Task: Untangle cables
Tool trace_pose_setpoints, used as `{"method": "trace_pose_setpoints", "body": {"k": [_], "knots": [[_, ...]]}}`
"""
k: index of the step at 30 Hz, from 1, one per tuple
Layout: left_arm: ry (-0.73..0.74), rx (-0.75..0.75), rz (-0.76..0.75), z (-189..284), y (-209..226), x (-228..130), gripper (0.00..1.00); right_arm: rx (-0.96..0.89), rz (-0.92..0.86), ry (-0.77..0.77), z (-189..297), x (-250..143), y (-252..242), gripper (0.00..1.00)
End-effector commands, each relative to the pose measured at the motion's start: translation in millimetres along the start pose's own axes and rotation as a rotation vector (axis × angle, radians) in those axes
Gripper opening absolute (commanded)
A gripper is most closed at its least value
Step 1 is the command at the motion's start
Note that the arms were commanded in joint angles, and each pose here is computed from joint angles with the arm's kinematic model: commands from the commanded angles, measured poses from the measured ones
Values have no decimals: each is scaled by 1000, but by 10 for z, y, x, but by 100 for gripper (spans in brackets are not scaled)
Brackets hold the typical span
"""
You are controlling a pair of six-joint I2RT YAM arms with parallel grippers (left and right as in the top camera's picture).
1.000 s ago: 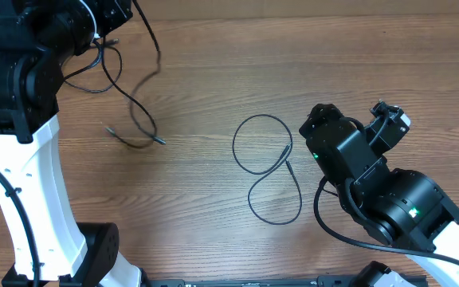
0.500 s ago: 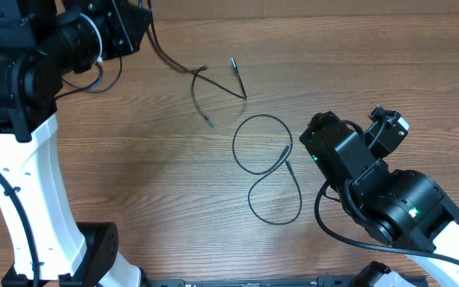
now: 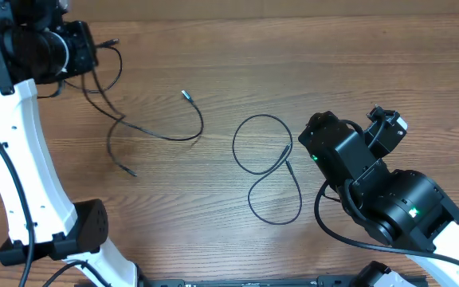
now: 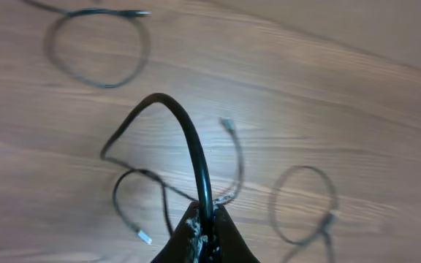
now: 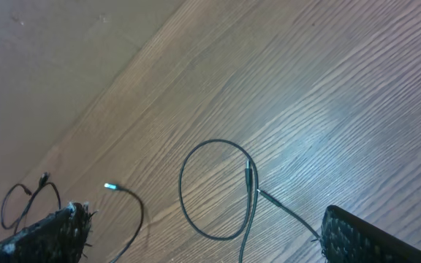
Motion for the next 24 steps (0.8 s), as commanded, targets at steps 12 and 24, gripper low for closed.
{"method": "trace_pose_setpoints", "body": {"k": [12, 24], "knots": [[-22, 596, 84, -512, 1133, 435, 4, 13, -1, -11, 27, 27, 8, 100], [-18, 742, 193, -1136, 1981, 726, 4, -10, 14, -2, -45, -8, 43, 100]]}}
Point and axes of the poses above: each gripper's point midway between its finger pads, its own z axis back along the fingers, its own y axis along the line the jaws close on, x = y × z, the point moved 8 cm from there along z, back along the fingers, and after that the axes turned 8 degrees about z, right-handed, at the moved point
